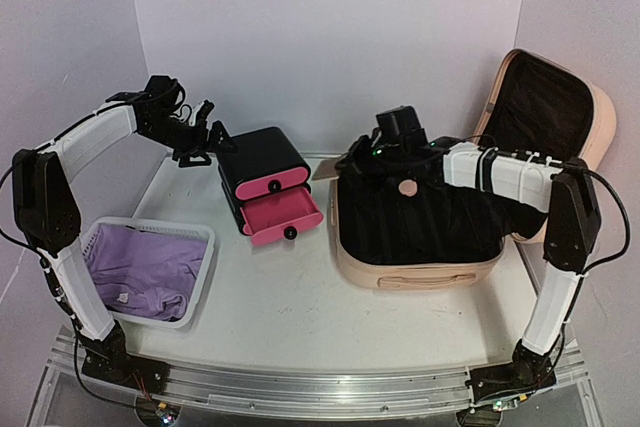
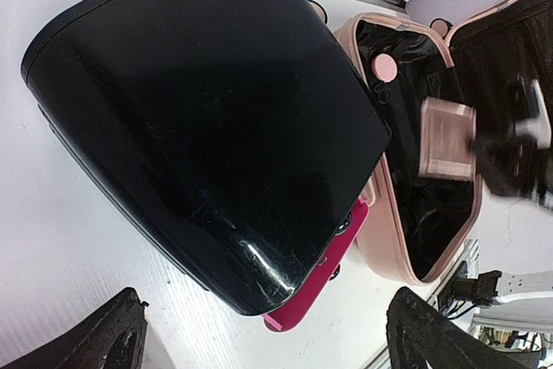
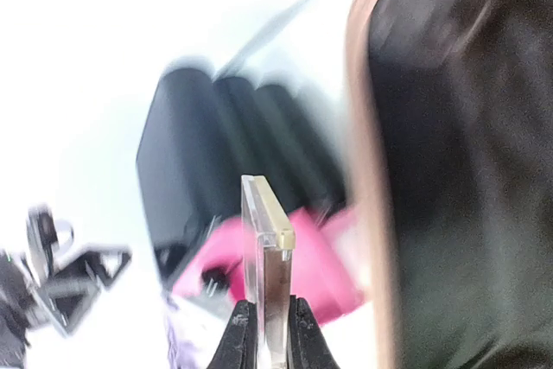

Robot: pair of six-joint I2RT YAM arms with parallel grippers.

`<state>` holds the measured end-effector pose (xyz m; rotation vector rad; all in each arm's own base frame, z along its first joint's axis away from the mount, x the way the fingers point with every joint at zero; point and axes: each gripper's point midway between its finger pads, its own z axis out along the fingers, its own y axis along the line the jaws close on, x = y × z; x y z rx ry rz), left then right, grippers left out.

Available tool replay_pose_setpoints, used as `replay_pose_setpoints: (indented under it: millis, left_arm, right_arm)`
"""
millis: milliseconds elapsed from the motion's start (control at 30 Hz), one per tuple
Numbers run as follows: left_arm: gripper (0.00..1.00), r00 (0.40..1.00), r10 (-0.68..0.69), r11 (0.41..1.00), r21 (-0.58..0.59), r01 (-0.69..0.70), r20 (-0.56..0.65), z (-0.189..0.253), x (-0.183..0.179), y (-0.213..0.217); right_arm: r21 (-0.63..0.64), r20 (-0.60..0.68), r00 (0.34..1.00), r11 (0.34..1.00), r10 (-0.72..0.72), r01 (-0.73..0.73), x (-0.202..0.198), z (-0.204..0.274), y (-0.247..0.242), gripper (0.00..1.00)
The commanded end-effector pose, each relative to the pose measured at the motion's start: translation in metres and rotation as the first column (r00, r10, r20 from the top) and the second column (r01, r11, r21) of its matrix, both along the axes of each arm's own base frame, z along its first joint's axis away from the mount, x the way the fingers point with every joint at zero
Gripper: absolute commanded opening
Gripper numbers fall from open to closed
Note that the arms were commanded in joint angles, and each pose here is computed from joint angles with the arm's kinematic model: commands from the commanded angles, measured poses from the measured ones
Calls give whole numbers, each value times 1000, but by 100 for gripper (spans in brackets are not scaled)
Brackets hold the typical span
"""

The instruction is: Open, take out, and arrange the luggage

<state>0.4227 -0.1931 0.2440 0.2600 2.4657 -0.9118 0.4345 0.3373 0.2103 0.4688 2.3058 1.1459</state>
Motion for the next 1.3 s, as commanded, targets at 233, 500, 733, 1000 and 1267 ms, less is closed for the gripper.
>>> replay_pose_setpoints:
  millis: [233, 500, 733, 1000, 1267]
  left_arm:
    - [97, 998, -7, 998, -55, 11, 68, 27, -1, -3]
    - [97, 996, -6, 998, -63, 11, 90, 37, -5, -2]
    - [97, 995, -6, 997, -71, 14, 102, 43, -7, -2]
    - [97, 993, -7, 997, -76, 16, 122, 51, -10, -2]
    - [97, 992, -7, 997, -76, 16, 123, 52, -10, -2]
  right_arm:
    - [4, -75, 989, 991, -130, 131, -70, 13, 85, 0]
    - [23, -179, 949, 963, -260, 268, -70, -22, 102, 0]
    - [16, -157, 934, 945, -320, 326, -56, -37, 122, 0]
    - [18, -149, 915, 924, -374, 381, -39, -58, 140, 0]
    - [27, -133, 923, 930, -361, 367, -29, -65, 157, 16]
